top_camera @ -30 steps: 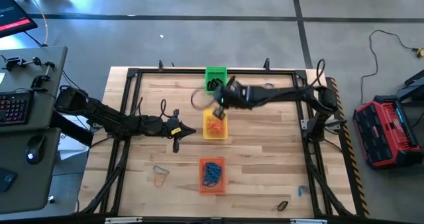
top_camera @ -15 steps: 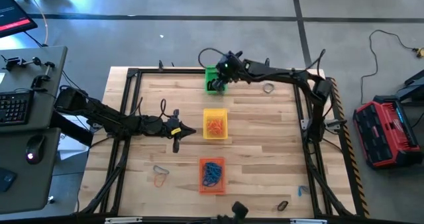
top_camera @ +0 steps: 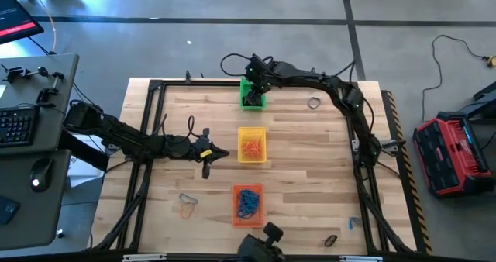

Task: Sort rubber bands into baskets
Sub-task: Put the black rubber band into the green bin, then put the blue rubber band into the orange bin

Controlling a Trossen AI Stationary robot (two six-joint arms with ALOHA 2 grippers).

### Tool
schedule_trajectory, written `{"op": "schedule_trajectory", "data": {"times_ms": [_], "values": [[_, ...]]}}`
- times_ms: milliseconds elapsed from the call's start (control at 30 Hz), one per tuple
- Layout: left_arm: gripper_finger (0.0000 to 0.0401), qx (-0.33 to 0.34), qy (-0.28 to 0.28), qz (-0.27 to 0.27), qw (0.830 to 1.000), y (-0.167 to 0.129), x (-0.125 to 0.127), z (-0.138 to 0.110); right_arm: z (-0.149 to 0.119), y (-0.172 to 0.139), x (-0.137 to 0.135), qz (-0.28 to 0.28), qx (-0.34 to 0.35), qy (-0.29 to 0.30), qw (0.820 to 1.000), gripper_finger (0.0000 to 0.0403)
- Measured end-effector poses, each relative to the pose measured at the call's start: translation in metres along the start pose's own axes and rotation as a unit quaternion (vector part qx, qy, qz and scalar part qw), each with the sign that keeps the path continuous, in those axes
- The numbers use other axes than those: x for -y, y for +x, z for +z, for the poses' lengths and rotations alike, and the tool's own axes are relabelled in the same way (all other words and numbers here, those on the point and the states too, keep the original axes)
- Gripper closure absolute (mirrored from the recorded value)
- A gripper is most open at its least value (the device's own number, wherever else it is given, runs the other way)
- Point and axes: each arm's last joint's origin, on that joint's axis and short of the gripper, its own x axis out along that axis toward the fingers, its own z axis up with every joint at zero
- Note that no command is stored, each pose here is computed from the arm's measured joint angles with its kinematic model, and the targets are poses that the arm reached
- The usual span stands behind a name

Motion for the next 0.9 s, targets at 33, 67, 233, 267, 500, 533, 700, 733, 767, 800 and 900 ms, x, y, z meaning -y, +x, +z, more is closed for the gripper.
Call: {"op": "schedule_trajectory", "data": {"times_ms": [33,67,233,267,500,533,700,733,767,800,900], "values": [[0.0398,0.000,0.000,0.000,1.000,0.000,0.000,0.000,0.000,0.004,0.001,0.007,-0.007,0.001,1.000,0.0403],[0.0398,0.000,0.000,0.000,1.000,0.000,0.000,0.000,-0.001,0.009,0.001,0.017,-0.014,0.002,1.000,0.0403],[0.0398,-0.001,0.000,0.000,1.000,0.000,0.000,0.000,-0.003,0.016,0.000,0.031,-0.024,-0.004,0.999,0.0387],[0.0398,-0.001,0.000,0.000,1.000,0.000,0.000,0.000,-0.002,0.015,0.000,0.031,-0.020,-0.005,0.999,0.0378],[0.0398,-0.001,0.000,0.000,1.000,0.000,0.000,0.000,-0.002,0.013,-0.001,0.043,-0.023,-0.006,0.999,0.0285],[0.0398,-0.001,0.000,0.000,1.000,0.000,0.000,0.000,-0.003,0.013,-0.001,0.043,-0.025,-0.007,0.999,0.0272],[0.0398,-0.002,0.000,0.000,1.000,0.000,0.000,0.000,-0.003,0.002,-0.001,0.046,-0.032,-0.028,0.998,0.0259],[0.0398,-0.002,0.000,0.000,1.000,0.000,0.000,0.000,-0.003,-0.004,-0.001,0.046,-0.033,-0.034,0.998,0.0272],[0.0398,-0.002,0.000,0.000,1.000,0.000,0.000,0.000,-0.003,-0.011,0.000,0.042,-0.037,-0.042,0.998,0.0292],[0.0398,-0.002,0.000,0.000,1.000,0.000,0.000,0.000,-0.003,-0.019,0.001,0.040,-0.040,-0.049,0.997,0.0317],[0.0398,-0.002,0.000,0.000,1.000,0.000,0.000,0.000,-0.005,-0.041,0.008,0.039,-0.049,-0.053,0.997,0.0387]]}}
